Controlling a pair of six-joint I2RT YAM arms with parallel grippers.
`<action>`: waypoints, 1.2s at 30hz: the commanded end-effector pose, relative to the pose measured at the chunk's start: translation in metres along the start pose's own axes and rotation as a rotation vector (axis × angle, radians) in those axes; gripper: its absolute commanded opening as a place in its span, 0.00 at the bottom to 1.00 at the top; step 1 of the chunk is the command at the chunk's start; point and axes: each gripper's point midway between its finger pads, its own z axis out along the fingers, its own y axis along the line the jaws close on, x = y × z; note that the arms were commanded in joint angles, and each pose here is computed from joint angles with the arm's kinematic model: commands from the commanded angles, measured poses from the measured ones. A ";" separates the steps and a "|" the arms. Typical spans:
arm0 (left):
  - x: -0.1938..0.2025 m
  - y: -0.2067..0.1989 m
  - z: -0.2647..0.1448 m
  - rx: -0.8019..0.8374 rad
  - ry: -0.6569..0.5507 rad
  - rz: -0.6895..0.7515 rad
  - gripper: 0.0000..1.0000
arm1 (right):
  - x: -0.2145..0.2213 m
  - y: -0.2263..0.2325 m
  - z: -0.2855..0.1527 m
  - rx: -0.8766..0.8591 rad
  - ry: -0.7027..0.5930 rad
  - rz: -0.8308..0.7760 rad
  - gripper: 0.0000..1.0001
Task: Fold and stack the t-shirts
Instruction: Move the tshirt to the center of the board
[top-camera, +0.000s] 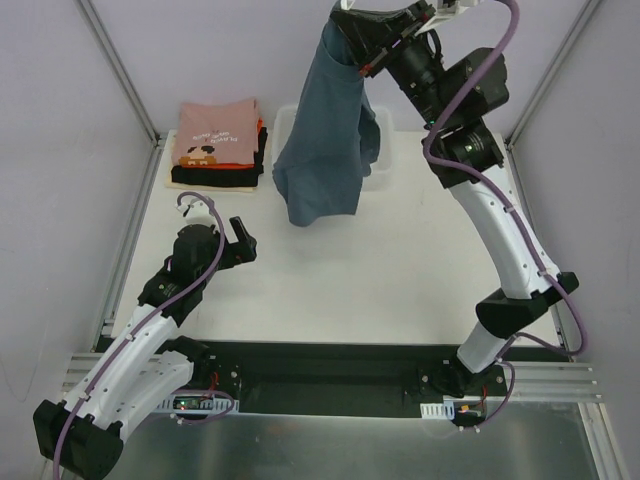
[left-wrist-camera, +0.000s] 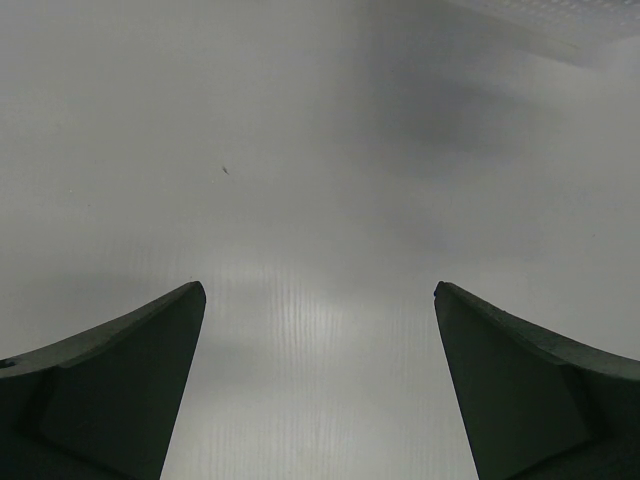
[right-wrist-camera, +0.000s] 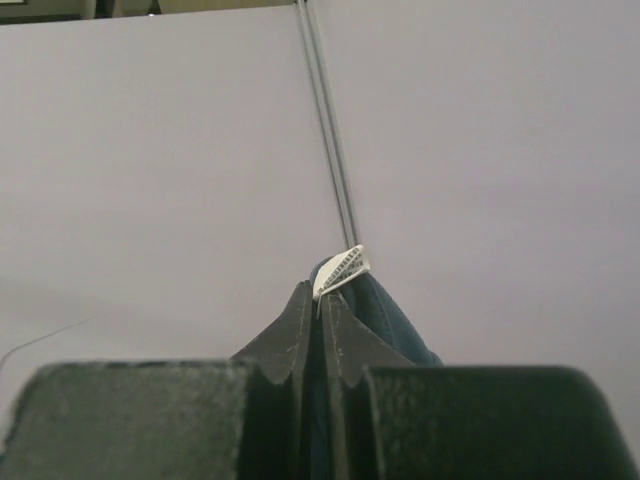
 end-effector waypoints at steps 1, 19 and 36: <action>-0.009 -0.007 -0.003 0.034 -0.032 -0.024 0.99 | -0.066 0.051 -0.017 -0.137 -0.133 -0.003 0.01; -0.002 -0.009 0.005 0.027 0.012 -0.027 0.99 | 0.022 -0.028 -0.106 0.305 0.160 -0.054 0.01; 0.028 -0.030 0.033 0.067 0.224 -0.072 0.99 | 0.160 -0.249 -0.457 1.633 0.737 -0.239 0.26</action>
